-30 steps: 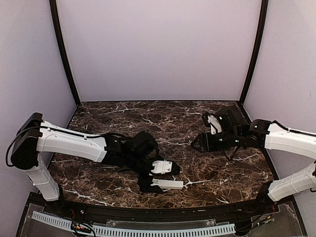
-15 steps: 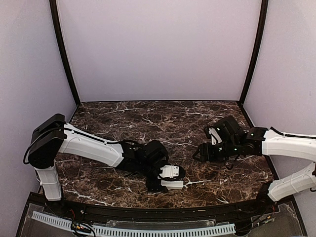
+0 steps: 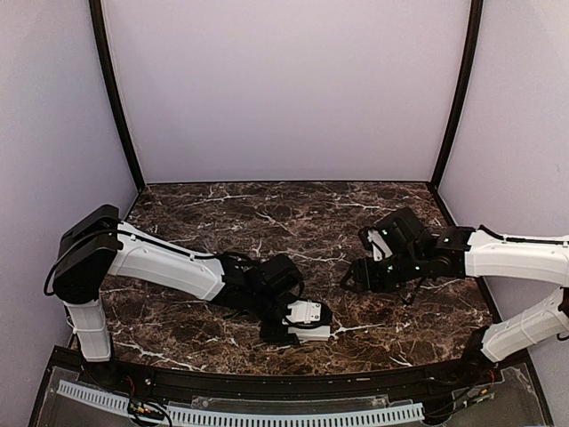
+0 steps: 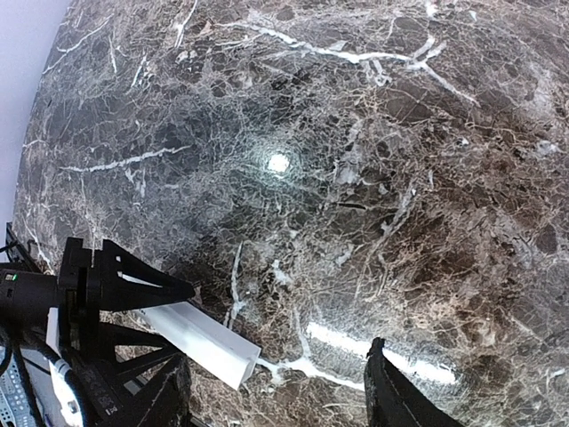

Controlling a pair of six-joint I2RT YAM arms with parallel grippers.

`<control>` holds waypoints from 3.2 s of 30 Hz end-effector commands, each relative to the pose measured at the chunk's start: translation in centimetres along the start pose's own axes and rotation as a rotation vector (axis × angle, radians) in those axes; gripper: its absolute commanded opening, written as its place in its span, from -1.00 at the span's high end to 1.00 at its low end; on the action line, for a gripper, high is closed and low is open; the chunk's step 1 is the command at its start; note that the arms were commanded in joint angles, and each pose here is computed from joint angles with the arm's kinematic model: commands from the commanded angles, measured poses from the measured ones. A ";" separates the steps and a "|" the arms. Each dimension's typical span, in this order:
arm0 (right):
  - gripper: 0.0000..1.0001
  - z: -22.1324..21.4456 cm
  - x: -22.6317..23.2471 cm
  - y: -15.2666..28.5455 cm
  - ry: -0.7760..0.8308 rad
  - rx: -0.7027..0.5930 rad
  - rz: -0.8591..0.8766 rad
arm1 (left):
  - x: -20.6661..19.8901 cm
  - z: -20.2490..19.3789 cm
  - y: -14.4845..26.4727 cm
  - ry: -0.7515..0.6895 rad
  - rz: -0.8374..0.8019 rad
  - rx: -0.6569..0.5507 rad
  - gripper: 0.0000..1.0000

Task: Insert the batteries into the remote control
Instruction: Load the battery cover onto the remote control without the battery cover.

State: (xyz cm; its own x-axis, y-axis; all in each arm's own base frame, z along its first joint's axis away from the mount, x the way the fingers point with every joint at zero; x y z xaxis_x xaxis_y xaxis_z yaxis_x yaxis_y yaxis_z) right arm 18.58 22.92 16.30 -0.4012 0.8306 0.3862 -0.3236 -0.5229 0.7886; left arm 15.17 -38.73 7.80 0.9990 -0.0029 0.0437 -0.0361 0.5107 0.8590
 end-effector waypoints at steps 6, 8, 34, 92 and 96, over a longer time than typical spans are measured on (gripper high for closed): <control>-0.27 0.0 0.6 0.0 0.019 0.007 0.001 | -0.5 -0.6 0.0 0.031 -0.018 0.040 -0.08; -0.27 -0.1 0.7 0.0 0.018 0.012 -0.001 | -0.5 -0.7 0.0 0.034 -0.016 0.041 0.02; -0.11 -3.4 1.8 -1.8 -0.124 0.173 0.041 | -0.3 -1.0 0.1 0.074 -0.035 0.049 0.48; 1.00 -8.2 2.8 -7.5 -0.257 0.340 -0.201 | 0.2 -6.6 3.2 0.117 -0.061 0.105 0.22; 1.00 -8.2 2.9 -7.5 -0.248 0.348 -0.220 | 0.1 -6.5 3.2 0.122 -0.069 0.102 0.32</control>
State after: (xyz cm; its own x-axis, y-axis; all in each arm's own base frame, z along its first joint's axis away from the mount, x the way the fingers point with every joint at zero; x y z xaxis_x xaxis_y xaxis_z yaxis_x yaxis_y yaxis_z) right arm 12.92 27.40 7.45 -0.1072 0.9491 0.2962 -0.0468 -0.3024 0.9520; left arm 15.56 -31.61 7.42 0.9960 0.0748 -0.0493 0.0126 0.4279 0.9037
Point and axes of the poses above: each gripper's point midway between its finger pads, its own y axis back along the fingers, its own x axis along the line the jaws close on, z = x × y, the point moved 6 cm from there along y, back along the fingers, and after that the axes turned 7 degrees about y, right-handed, at the moved point
